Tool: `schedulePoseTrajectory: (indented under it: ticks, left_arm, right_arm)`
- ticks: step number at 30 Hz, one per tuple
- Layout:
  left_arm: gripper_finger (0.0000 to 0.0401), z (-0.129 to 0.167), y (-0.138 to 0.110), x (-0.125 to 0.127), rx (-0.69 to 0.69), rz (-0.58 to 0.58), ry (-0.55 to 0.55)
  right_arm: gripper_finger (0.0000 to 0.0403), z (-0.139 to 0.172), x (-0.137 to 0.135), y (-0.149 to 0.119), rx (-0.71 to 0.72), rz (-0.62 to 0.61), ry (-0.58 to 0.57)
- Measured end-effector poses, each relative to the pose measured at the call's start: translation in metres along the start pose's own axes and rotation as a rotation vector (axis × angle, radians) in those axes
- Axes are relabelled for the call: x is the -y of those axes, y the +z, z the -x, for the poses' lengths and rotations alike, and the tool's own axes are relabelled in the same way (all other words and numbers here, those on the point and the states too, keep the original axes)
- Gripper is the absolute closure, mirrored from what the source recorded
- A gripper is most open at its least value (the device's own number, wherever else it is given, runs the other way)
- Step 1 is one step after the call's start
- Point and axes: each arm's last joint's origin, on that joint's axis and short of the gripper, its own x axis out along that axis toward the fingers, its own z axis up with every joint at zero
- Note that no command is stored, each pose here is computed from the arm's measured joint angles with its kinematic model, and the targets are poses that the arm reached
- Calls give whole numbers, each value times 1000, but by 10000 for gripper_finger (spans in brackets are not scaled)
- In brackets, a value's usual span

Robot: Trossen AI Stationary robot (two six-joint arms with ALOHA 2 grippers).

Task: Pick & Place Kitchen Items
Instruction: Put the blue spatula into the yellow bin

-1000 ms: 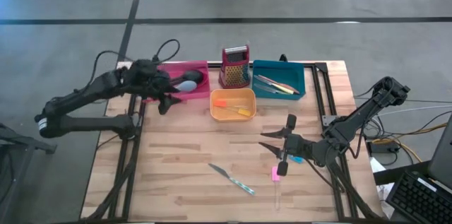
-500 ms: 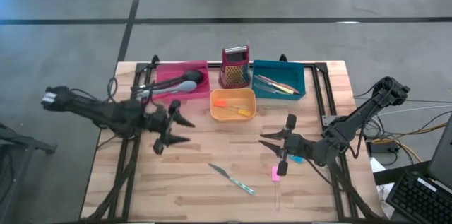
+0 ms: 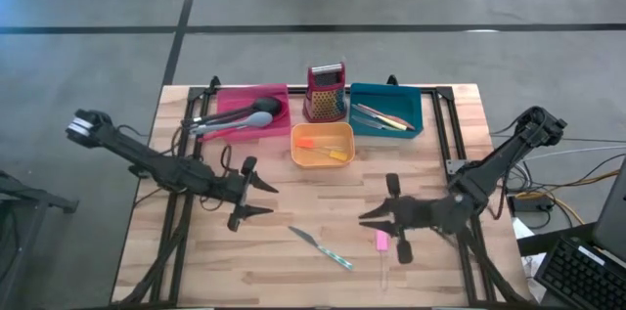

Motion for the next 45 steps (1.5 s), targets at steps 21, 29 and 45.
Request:
schedulePoseTrajectory:
  ticks: [21,29,45]
  left_arm:
    - [158,-9,-7,1,4,-2,0]
    - [158,-10,-7,1,2,-3,0]
    - [158,-10,-7,1,1,-3,0]
  right_arm:
    - [310,0,-26,-95,-1109,-152,-507]
    - [295,12,-14,-113,-1220,-193,-535]
    - [229,50,32,-139,-1019,-675,-646]
